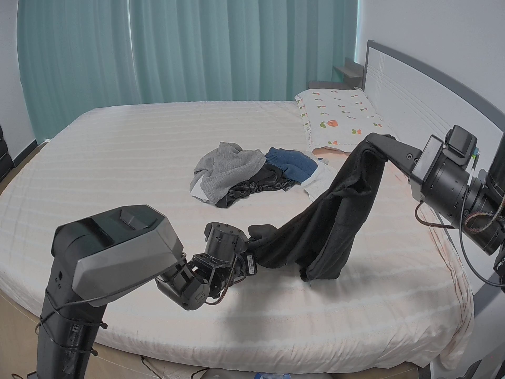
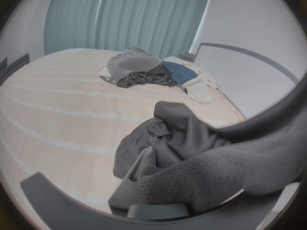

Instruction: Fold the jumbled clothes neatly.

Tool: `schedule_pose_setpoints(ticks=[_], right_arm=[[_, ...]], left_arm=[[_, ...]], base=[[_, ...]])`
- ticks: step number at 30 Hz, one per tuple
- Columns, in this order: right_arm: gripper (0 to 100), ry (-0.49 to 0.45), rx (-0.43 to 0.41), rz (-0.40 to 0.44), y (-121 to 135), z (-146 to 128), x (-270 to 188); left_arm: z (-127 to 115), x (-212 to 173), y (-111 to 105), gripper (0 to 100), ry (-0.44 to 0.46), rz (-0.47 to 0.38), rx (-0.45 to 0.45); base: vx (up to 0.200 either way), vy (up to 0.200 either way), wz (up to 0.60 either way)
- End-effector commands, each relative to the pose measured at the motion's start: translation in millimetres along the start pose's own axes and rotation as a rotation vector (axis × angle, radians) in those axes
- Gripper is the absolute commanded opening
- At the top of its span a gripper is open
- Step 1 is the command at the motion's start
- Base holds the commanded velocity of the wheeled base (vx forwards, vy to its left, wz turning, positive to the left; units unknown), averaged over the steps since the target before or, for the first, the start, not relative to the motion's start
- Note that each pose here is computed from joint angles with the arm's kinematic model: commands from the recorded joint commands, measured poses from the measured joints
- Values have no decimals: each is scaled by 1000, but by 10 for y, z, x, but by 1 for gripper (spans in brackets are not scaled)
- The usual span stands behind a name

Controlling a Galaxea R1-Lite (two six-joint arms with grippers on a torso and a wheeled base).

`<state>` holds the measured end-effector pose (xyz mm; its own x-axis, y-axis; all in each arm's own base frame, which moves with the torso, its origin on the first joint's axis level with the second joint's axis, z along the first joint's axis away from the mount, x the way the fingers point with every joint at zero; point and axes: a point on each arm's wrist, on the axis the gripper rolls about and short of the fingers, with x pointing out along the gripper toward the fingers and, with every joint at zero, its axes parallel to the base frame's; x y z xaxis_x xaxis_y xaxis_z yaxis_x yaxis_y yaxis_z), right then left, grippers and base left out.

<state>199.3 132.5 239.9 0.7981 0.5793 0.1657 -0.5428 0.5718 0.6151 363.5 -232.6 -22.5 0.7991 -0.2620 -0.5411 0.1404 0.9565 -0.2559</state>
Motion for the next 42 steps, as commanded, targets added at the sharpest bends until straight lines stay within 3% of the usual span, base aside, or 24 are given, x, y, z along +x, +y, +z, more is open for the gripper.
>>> schedule_pose_setpoints(ticks=[1, 3, 4, 6, 9, 10, 11, 12, 14, 17, 20, 21, 22, 29, 36, 40, 42], right_arm=[[0, 67, 5, -70, -191, -189, 127], [0, 93, 5, -91, -255, -264, 182], [0, 94, 5, -92, -259, -267, 189], [0, 108, 5, -121, -344, -328, 290], [0, 73, -13, -136, -426, -265, 434], [0, 5, -34, -122, -418, -137, 528], [0, 5, -34, -122, -418, -137, 528], [0, -138, -62, -115, -400, 152, 621], [0, -221, -69, -115, -356, 350, 616], [0, -230, -66, -119, -347, 373, 578], [0, -114, -56, -173, -503, 52, 482], [0, -114, -56, -173, -503, 52, 482], [0, -62, -43, -194, -571, -106, 489], [0, 34, 35, -263, -761, -381, 437], [0, 44, 118, -296, -870, -469, 432], [0, 37, 120, -294, -845, -483, 411], [0, 28, 119, -284, -805, -451, 380]], left_arm=[[516, -549, -206, 0, -71, -58, -147], [782, -851, -260, 0, -89, -83, -183], [804, -873, -265, 0, -93, -86, -186], [1175, -1313, -339, 0, -130, -142, -246], [1429, -1671, -361, 0, -162, -181, -272], [1545, -1863, -355, 0, -194, -201, -279], [1545, -1863, -355, 0, -194, -201, -279], [1674, -2116, -331, 0, -236, -233, -290], [1739, -2325, -278, 0, -263, -255, -295], [1732, -2377, -218, 0, -259, -242, -297], [1507, -2280, -57, 0, -184, -178, -334], [1507, -2280, -57, 0, -184, -178, -334], [1413, -2234, -24, 0, -152, -166, -378], [1108, -2201, 53, 0, -29, -184, -443], [994, -2199, 41, 0, -17, -228, -522], [882, -2173, 83, 0, -1, -221, -530], [832, -2195, 86, 0, 13, -227, -578]], base=[[0, 0, 0], [0, 0, 0], [0, 0, 0], [0, 0, 0], [0, 0, 0], [0, 0, 0], [0, 0, 0], [0, 0, 0], [0, 0, 0], [0, 0, 0], [0, 0, 0], [0, 0, 0], [0, 0, 0], [0, 0, 0], [0, 0, 0], [-50, 0, 0], [-200, 0, 0]])
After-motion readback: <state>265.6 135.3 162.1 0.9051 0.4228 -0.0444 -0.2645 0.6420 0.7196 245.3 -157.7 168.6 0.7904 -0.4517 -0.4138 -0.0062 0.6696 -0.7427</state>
